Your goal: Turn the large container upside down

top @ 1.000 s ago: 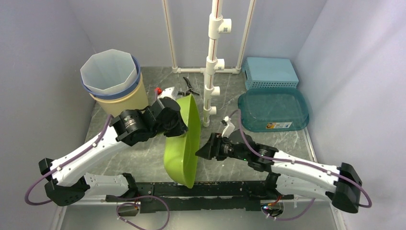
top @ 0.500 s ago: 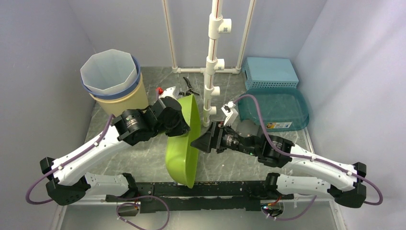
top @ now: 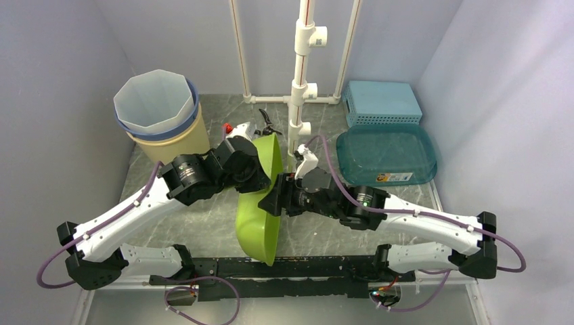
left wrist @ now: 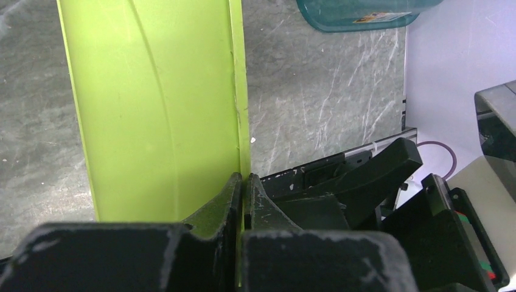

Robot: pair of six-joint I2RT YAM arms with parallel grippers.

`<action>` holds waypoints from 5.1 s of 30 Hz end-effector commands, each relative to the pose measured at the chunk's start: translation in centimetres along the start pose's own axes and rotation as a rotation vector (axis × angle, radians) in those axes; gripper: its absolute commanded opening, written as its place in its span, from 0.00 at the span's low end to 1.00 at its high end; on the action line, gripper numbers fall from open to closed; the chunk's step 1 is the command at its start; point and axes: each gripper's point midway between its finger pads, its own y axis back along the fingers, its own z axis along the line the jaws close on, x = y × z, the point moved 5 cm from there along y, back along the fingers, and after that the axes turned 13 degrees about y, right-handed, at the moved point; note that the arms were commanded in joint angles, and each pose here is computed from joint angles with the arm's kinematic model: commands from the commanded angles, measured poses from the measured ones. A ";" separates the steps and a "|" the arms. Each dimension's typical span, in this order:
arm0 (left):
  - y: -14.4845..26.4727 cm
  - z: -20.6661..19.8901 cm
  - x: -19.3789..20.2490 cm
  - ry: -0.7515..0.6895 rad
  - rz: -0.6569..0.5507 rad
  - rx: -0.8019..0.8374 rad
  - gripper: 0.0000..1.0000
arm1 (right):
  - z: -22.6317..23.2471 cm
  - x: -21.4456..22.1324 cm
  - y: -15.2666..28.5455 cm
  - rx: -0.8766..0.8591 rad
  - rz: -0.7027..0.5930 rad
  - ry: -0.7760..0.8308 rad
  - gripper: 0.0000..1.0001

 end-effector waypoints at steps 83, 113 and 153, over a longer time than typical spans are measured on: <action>3.9 0.6 1.8 -1.250 0.608 0.572 0.68 | -1.6 -1.1 10.0 -0.929 0.207 0.157 0.00; 2.3 -0.9 0.5 -0.466 0.598 0.977 0.03 | -5.7 -7.8 13.9 -0.041 -0.186 0.176 0.81; 5.2 -1.2 -2.5 -0.423 0.700 0.993 0.03 | -6.6 -9.9 15.6 -0.028 -0.168 0.962 0.74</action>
